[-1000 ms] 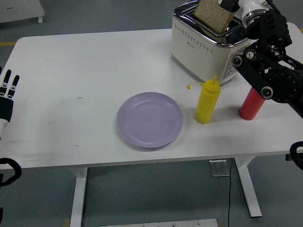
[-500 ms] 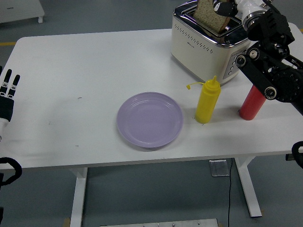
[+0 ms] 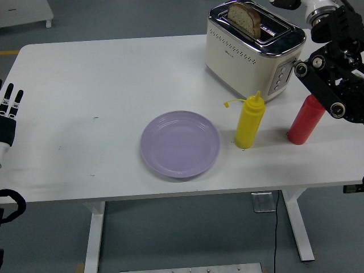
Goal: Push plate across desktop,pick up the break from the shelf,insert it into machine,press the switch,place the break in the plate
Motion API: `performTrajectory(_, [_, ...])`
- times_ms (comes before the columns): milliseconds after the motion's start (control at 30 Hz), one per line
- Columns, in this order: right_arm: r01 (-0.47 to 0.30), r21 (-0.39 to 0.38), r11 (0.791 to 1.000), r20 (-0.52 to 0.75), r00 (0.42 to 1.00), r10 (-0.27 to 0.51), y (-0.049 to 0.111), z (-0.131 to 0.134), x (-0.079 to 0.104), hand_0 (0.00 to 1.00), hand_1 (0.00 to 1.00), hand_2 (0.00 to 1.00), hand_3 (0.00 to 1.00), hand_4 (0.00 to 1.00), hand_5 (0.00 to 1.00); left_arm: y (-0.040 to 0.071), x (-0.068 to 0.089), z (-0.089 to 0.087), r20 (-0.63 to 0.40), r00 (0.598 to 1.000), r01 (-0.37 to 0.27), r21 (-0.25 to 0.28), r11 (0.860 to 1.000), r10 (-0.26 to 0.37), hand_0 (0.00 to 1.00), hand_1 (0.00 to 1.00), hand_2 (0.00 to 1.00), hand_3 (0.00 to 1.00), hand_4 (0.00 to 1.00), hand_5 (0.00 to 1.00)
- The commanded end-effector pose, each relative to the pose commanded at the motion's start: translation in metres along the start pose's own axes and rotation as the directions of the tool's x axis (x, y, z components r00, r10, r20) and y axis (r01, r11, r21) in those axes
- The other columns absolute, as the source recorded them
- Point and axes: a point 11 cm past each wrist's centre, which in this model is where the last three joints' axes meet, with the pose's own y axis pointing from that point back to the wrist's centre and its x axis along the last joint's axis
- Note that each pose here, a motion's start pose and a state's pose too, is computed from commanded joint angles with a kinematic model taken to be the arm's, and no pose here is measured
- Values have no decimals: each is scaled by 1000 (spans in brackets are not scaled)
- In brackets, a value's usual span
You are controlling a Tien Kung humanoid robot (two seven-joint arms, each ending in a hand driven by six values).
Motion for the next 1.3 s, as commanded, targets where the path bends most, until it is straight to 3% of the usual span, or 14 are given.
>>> performTrajectory(167, [-36,3,999,11,999,36,8,17,19,668,701,822,806,717,305,1,2,4,3,1000,-5,-10,1000,5,831,872,929,799,639,998])
performTrajectory(200, [-33,1,999,17,999,33,10,23,22,567,619,694,665,575,391,2,3,6,3,1000,-7,-14,1000,7,831,872,929,798,630,998])
performTrajectory(233, [-29,0,1000,19,999,29,12,28,25,567,619,694,665,575,391,2,4,7,4,1000,-8,-17,1000,8,831,872,929,798,630,998])
performTrajectory(367, [16,0,1000,11,1000,-16,23,45,32,567,619,694,665,575,391,4,6,11,6,1000,-13,-27,1000,13,831,872,929,798,630,998])
performTrajectory(400, [29,1,1000,5,1000,-29,26,49,33,570,615,675,617,502,446,4,7,12,6,1000,-14,-29,999,15,831,872,929,798,630,998])
performTrajectory(567, [87,5,996,-20,996,-87,41,70,43,570,615,675,617,502,446,6,10,15,8,1000,-21,-36,999,21,831,872,929,798,630,998])
performTrajectory(600, [103,6,995,-27,994,-103,45,75,45,547,592,654,591,432,477,7,11,16,9,1000,-23,-38,999,24,831,872,929,798,630,998])
performTrajectory(767, [155,11,988,-57,986,-154,58,91,52,547,592,654,591,432,477,9,14,18,12,999,-34,-41,999,34,831,872,929,798,630,998])
performTrajectory(800, [166,12,986,-61,984,-165,60,93,52,497,555,641,580,406,477,9,15,18,12,999,-36,-42,998,36,830,872,929,798,630,998])
performTrajectory(1067, [290,-6,957,-86,953,-290,74,103,27,499,553,641,579,412,468,9,15,17,14,999,-38,-37,999,39,830,872,929,798,629,998])
performTrajectory(1300, [339,-14,941,-94,936,-339,77,106,12,515,556,639,578,408,469,8,13,16,12,999,-34,-35,999,35,831,872,929,798,630,998])
